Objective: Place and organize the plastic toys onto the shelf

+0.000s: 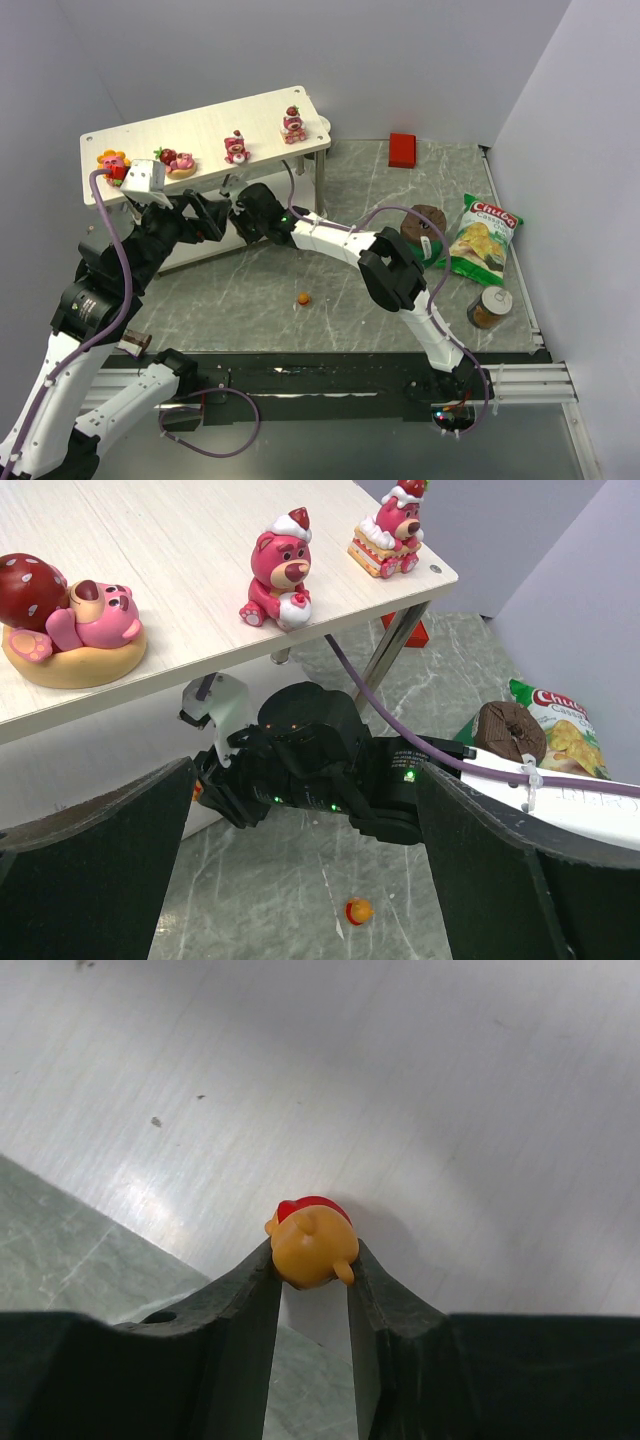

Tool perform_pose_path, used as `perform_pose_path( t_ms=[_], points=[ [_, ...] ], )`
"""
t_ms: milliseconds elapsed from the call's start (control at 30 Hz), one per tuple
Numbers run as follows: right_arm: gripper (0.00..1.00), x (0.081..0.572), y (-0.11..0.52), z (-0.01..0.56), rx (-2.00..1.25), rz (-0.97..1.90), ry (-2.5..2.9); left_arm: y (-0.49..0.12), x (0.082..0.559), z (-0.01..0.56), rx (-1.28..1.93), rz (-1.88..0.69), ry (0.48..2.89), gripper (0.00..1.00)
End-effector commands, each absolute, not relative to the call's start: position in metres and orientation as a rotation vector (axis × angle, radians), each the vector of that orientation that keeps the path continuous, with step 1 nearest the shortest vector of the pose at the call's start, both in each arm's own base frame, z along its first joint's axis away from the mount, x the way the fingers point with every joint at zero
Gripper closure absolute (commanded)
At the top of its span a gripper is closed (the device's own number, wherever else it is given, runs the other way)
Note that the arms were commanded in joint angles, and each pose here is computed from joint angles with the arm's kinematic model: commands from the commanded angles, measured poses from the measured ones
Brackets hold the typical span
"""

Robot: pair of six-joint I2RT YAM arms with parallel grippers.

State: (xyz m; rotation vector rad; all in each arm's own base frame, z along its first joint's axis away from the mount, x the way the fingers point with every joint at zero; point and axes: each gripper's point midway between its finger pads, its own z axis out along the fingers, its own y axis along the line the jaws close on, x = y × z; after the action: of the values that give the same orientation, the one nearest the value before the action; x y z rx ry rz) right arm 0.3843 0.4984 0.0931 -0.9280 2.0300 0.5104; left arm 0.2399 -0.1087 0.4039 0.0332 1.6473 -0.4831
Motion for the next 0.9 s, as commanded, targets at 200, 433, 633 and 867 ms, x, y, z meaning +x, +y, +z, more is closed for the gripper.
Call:
perform_pose_path(
  t_ms=[200, 433, 633, 867],
  points=[
    [0.72, 0.352, 0.504, 0.062, -1.244, 0.575, 1.957, -0.107, 0.241, 0.41, 0.038, -0.466, 1.63, 0.04],
    [0.62, 0.363, 0.499, 0.046, -1.268, 0.485, 2.009, -0.107, 0.242, 0.41, 0.038, -0.463, 1.633, 0.04],
    [0.36, 0.369, 0.489, 0.048, -1.229, 0.419, 2.014, -0.107, 0.243, 0.41, 0.038, -0.458, 1.632, 0.04],
    [0.25, 0.366, 0.479, 0.062, -1.163, 0.418, 2.018, -0.107, 0.244, 0.41, 0.039, -0.455, 1.633, 0.04]
  ],
)
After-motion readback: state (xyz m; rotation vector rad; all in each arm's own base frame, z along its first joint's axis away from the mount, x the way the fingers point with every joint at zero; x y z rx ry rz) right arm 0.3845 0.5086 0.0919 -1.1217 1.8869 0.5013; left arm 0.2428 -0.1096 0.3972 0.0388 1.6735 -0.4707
